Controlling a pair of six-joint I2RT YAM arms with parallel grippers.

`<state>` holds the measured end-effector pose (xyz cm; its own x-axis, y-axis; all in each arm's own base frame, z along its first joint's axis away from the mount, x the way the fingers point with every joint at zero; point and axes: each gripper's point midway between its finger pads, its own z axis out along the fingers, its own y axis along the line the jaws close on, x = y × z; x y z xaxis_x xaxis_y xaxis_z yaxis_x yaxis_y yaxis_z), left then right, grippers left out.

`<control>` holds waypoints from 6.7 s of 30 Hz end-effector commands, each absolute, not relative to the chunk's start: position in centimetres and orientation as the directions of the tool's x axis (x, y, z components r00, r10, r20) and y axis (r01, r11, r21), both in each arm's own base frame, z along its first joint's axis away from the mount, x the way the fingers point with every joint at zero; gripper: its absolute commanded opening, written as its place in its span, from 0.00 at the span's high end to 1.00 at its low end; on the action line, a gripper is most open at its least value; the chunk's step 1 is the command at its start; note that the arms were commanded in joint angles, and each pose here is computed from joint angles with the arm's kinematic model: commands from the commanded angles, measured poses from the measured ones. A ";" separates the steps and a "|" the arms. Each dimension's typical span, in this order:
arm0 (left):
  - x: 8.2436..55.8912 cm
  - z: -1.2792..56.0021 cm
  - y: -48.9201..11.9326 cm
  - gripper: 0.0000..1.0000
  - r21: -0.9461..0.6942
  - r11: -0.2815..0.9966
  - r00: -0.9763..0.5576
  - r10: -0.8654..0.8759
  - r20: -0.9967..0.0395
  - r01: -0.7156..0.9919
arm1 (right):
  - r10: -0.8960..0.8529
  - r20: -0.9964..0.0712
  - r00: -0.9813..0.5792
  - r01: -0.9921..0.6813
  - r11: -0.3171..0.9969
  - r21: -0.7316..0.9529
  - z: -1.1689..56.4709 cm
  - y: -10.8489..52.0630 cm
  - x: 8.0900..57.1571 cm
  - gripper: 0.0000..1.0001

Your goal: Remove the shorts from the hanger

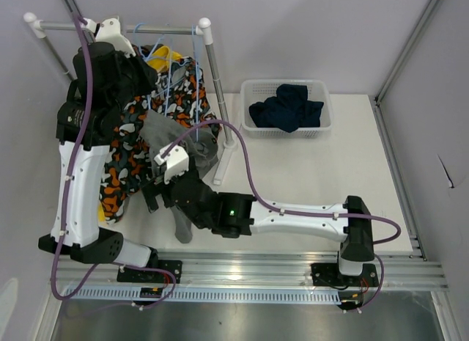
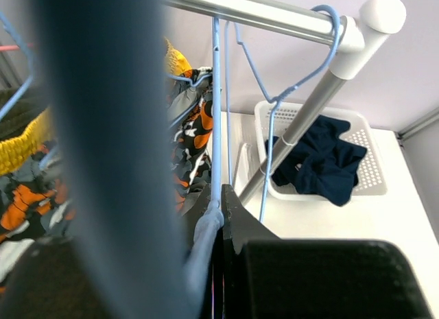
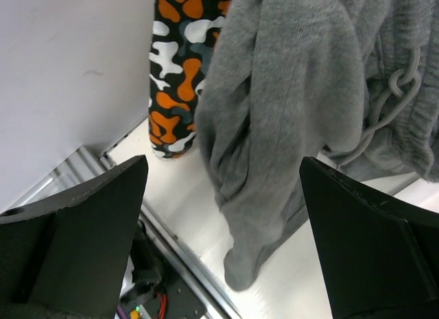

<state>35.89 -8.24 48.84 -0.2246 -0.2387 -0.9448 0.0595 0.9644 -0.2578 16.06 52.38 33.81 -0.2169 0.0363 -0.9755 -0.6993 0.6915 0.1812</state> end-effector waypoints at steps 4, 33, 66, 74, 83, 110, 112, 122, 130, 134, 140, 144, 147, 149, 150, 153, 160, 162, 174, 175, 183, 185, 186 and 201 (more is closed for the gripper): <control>30.5 55.9 -8.5 1.00 -0.342 0.920 -0.055 -0.338 -0.940 0.191 | 0.128 -0.980 -0.153 -0.596 0.779 0.195 34.0 53.4 18.8 0.01; 24.7 48.5 -7.3 1.00 -0.300 0.936 -0.158 -0.273 -0.949 0.184 | 0.086 -0.996 -0.035 -0.394 0.914 0.093 39.6 34.9 12.9 1.00; 23.8 32.9 -7.0 1.00 -0.236 0.962 -0.375 -0.168 -0.912 0.141 | 0.299 -0.909 0.289 0.180 0.916 0.359 42.4 10.8 56.1 1.00; 26.7 34.7 -6.1 1.00 -0.179 0.981 -0.345 -0.141 -0.928 0.079 | 0.375 -0.926 -0.036 0.379 0.863 0.334 23.2 6.5 54.7 1.00; 33.1 39.4 -5.1 1.00 -0.095 0.995 -0.306 -0.101 -0.947 -0.035 | 0.480 -0.853 -0.205 0.145 0.877 0.459 19.9 9.5 47.0 0.01; 49.2 46.4 -14.0 1.00 -0.213 0.948 -0.222 -0.160 -0.962 0.237 | 0.392 -0.859 -0.328 -0.089 0.893 0.442 16.1 15.3 31.5 0.01; 49.7 46.2 -14.3 1.00 -0.221 0.944 -0.229 -0.165 -0.959 0.246 | 0.386 -0.864 -0.324 -0.091 0.896 0.434 16.3 15.2 31.6 0.01; 50.4 42.4 -14.9 0.76 -0.239 0.941 -0.321 -0.155 -0.934 0.240 | 0.373 -0.866 -0.333 -0.088 0.902 0.422 16.0 14.7 31.3 0.01; 48.2 43.4 -14.3 0.30 -0.237 0.941 -0.318 -0.155 -0.935 0.241 | 0.380 -0.866 -0.326 -0.090 0.899 0.429 16.8 14.3 30.5 0.01; 46.4 44.9 -13.8 0.22 -0.231 0.943 -0.303 -0.154 -0.941 0.240 | 0.386 -0.865 -0.319 -0.094 0.896 0.435 17.3 14.1 29.9 0.01; 41.7 49.4 -12.2 0.12 -0.222 0.944 -0.223 -0.168 -0.960 0.245 | 0.393 -0.864 -0.317 -0.095 0.893 0.441 17.7 13.9 28.8 0.01; 39.0 51.0 -9.6 0.11 -0.163 0.970 -0.172 -0.132 -0.976 0.178 | 0.398 -0.859 -0.321 -0.095 0.889 0.448 17.6 13.8 28.1 0.01; 37.6 50.8 -7.5 0.11 -0.127 0.985 -0.154 -0.108 -0.982 0.118 | 0.400 -0.858 -0.323 -0.103 0.886 0.452 17.7 13.9 27.6 0.01; 37.4 50.6 -5.8 0.11 -0.110 0.992 -0.135 -0.101 -0.986 0.066 | 0.397 -0.857 -0.328 -0.106 0.886 0.451 17.6 14.0 27.4 0.01; 36.8 50.6 -5.3 0.12 -0.103 0.993 -0.126 -0.096 -0.987 0.055 | 0.398 -0.857 -0.328 -0.110 0.885 0.453 17.7 14.0 27.3 0.01; 37.2 50.0 -3.7 0.13 -0.081 0.997 -0.128 -0.080 -0.989 0.002 | 0.382 -0.860 -0.340 -0.123 0.888 0.443 17.6 14.3 27.1 0.01; 40.2 49.0 -0.4 0.17 -0.079 0.992 -0.147 -0.093 -0.985 -0.100 | 0.331 -0.877 -0.348 -0.131 0.910 0.395 18.0 13.9 26.8 0.00; 41.8 48.4 0.4 0.18 -0.078 0.989 -0.169 -0.098 -0.981 -0.125 | 0.316 -0.883 -0.347 -0.137 0.915 0.381 18.1 13.9 26.8 0.00; 46.9 45.7 1.3 0.23 -0.074 0.985 -0.249 -0.111 -0.962 -0.153 | 0.284 -0.888 -0.361 -0.117 0.931 0.345 17.0 13.1 27.1 0.01; 47.3 44.9 1.0 0.25 -0.077 0.987 -0.269 -0.114 -0.956 -0.144 | 0.284 -0.887 -0.365 -0.119 0.930 0.347 16.8 13.1 27.1 0.01; 48.4 42.2 0.7 0.47 -0.080 0.988 -0.337 -0.122 -0.934 -0.135 | 0.280 -0.886 -0.370 -0.105 0.935 0.340 16.4 12.8 27.9 0.01; 48.4 41.5 0.7 0.47 -0.078 0.987 -0.352 -0.123 -0.928 -0.140 | 0.283 -0.884 -0.371 -0.105 0.934 0.343 16.4 12.8 28.0 0.00; 48.4 41.3 0.7 0.51 -0.076 0.987 -0.358 -0.122 -0.926 -0.140 | 0.285 -0.884 -0.370 -0.104 0.933 0.344 16.4 12.8 28.0 0.01; 43.4 47.8 -1.9 1.00 -0.169 0.985 -0.226 -0.171 -0.959 -0.026 | 0.305 -0.885 -0.351 -0.160 0.912 0.378 18.4 14.0 27.7 0.01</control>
